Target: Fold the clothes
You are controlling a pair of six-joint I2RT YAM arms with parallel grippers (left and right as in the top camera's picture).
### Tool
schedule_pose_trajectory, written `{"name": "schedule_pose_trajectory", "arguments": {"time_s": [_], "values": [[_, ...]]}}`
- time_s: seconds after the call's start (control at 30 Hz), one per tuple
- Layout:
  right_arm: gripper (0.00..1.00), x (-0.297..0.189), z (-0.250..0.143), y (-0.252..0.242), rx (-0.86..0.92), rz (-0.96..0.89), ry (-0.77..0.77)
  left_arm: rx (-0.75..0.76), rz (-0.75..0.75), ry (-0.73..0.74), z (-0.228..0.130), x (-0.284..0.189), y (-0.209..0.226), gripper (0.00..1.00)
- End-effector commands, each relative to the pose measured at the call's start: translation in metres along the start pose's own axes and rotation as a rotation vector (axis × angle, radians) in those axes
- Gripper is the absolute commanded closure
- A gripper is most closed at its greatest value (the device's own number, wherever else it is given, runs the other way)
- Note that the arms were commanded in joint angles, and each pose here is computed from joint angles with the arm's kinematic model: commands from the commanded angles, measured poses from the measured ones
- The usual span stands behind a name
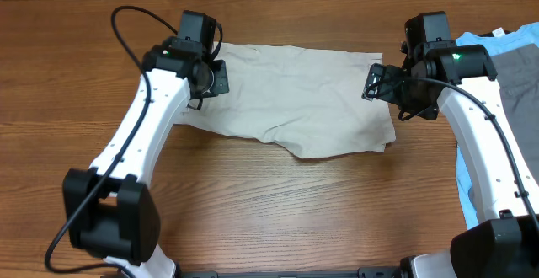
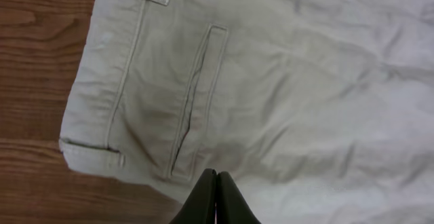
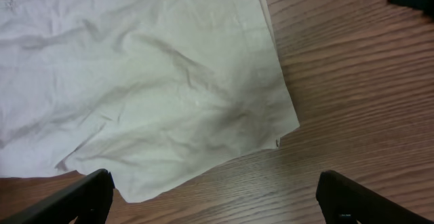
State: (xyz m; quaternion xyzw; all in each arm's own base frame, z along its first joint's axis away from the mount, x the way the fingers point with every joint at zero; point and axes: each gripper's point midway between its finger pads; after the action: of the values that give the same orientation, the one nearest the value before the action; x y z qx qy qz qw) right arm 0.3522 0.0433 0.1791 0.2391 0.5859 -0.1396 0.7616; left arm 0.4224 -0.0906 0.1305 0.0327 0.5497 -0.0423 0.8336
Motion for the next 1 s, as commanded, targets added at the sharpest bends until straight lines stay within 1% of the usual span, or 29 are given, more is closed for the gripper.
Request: {"name": "schedule_pose_trajectory", "arguments": {"time_s": [0.0,0.23,0.47,0.6,0.7,0.77,0.87,0.97], "values": [[0.00,-0.006,0.001,0.004,0.009,0.032,-0.004,0.026,0.052,0.068,-0.010,0.037,0.007,0.96],[0.00,-0.006,0.002,0.007,0.008,0.044,-0.008,0.024,0.074,0.138,-0.022,0.089,0.010,0.96],[0.00,-0.006,0.002,0.007,0.007,0.044,-0.008,0.034,0.076,0.268,-0.055,0.126,0.009,0.96],[0.00,-0.006,0.002,0.007,0.008,0.044,-0.008,0.040,0.076,0.360,-0.077,0.122,0.010,0.96],[0.00,-0.006,0.002,0.007,0.008,0.044,-0.008,0.035,0.041,0.445,-0.095,0.113,0.005,0.96],[0.00,-0.006,0.002,0.007,0.007,0.044,-0.008,0.006,0.021,0.518,-0.111,0.104,0.001,0.96],[0.00,-0.006,0.002,0.007,0.008,0.044,-0.008,0.001,0.004,0.547,-0.117,0.100,-0.001,0.96],[0.00,-0.006,0.002,0.007,0.008,0.044,-0.008,0.002,0.007,0.519,-0.108,0.096,0.000,0.96]]}}
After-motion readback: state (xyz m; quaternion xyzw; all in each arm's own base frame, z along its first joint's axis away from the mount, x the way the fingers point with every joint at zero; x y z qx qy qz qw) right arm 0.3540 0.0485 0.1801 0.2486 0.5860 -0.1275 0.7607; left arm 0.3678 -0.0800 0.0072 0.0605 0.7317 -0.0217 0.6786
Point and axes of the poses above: each gripper's point midway between its finger pads, its own x axis out along the fingers, its own y axis along the line the jaws close on, z = x × y, and after that the axes turned 14 degrees about x, right-handed
